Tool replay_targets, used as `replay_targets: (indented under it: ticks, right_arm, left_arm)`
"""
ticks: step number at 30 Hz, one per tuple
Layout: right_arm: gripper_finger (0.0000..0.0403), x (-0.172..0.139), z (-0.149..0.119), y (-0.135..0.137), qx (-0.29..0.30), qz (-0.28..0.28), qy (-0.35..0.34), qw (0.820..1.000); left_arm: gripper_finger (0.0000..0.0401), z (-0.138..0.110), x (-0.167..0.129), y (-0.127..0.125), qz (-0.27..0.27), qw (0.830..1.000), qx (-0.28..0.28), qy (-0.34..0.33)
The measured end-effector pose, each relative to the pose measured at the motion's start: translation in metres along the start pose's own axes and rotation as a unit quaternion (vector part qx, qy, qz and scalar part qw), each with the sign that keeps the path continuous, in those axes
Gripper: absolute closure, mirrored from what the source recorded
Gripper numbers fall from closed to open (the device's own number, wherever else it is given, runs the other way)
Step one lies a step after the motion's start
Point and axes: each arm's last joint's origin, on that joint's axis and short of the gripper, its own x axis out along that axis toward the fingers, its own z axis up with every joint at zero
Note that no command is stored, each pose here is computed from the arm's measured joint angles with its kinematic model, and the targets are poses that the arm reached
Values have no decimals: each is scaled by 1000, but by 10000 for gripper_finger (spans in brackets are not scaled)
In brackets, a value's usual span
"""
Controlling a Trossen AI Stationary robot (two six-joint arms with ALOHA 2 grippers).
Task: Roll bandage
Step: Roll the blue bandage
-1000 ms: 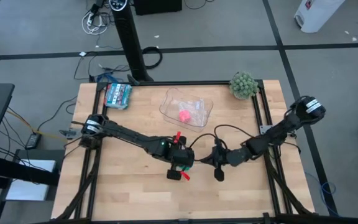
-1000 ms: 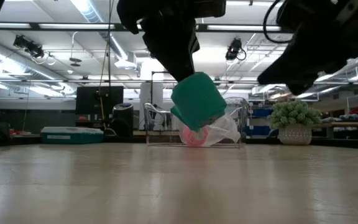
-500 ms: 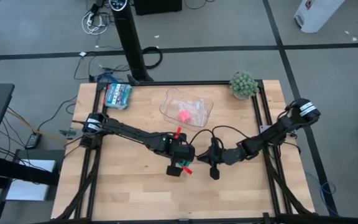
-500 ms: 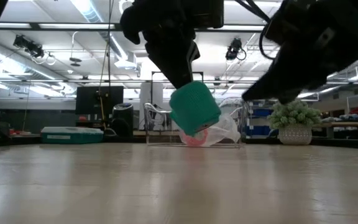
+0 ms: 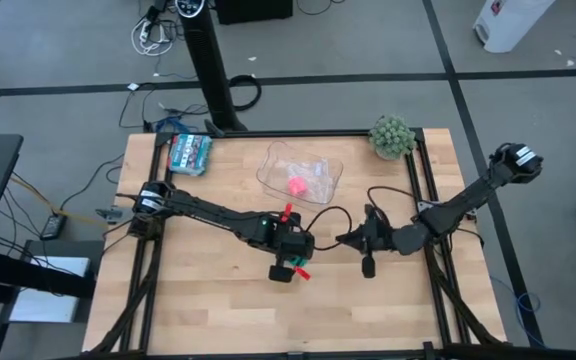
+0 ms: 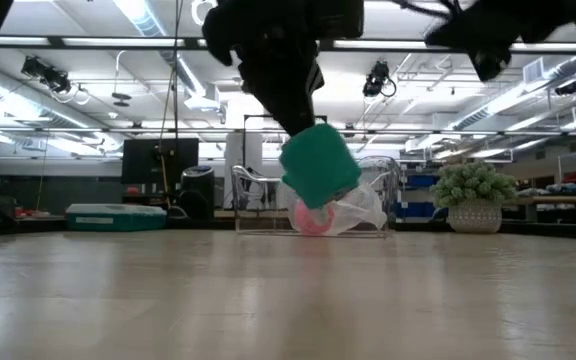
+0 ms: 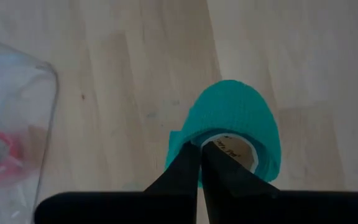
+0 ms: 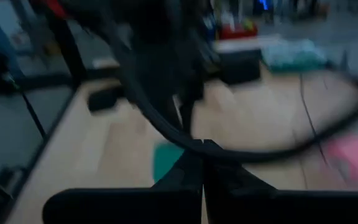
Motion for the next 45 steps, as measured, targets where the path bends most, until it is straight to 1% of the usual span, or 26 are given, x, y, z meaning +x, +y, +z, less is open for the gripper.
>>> replay_targets:
  ticks: [4,10,14,17,20,27,29,32,35,37,38,40,41,43,45]
  right_arm:
    - [402,0,-16,-1,24,-20,60,998]
    - [402,13,-40,9,31,-26,101,994]
    - [399,23,-49,15,27,-25,100,994]
    - [398,27,-50,15,17,-25,97,995]
    - [398,27,-50,15,13,-22,97,995]
    - [392,29,-49,12,8,-20,101,995]
    - [389,30,-49,11,9,-21,101,995]
    - [385,30,-48,12,11,-20,99,995]
    - [384,30,-48,12,13,-19,97,995]
    - [385,30,-47,12,15,-17,94,995]
    - [385,30,-47,13,17,-15,92,996]
    - [385,30,-46,13,20,-12,90,996]
    - [385,30,-46,13,19,-11,90,996]
    - [383,31,-45,14,23,-6,89,996]
    - [381,31,-45,14,24,-3,88,996]
  left_arm:
    - [387,-8,0,0,-5,999,4,39]
    - [387,-19,1,12,1,995,-10,98]
    - [387,-25,8,32,10,994,-12,112]
    - [387,-26,11,49,17,993,-28,114]
    - [387,-26,12,55,-4,993,-39,108]
    - [387,-27,17,48,-49,992,-27,117]
    - [387,-26,19,43,-60,991,-24,116]
    - [387,-28,26,30,-74,988,-12,131]
    - [387,-29,31,19,-78,987,3,142]
    - [387,-28,31,15,-70,987,11,143]
    - [386,-28,31,14,-64,988,14,141]
    - [381,-27,31,12,-37,990,15,138]
    - [376,-26,30,11,-29,990,16,138]
    - [359,-24,29,10,-32,990,17,133]
    - [333,-23,28,8,-38,991,18,129]
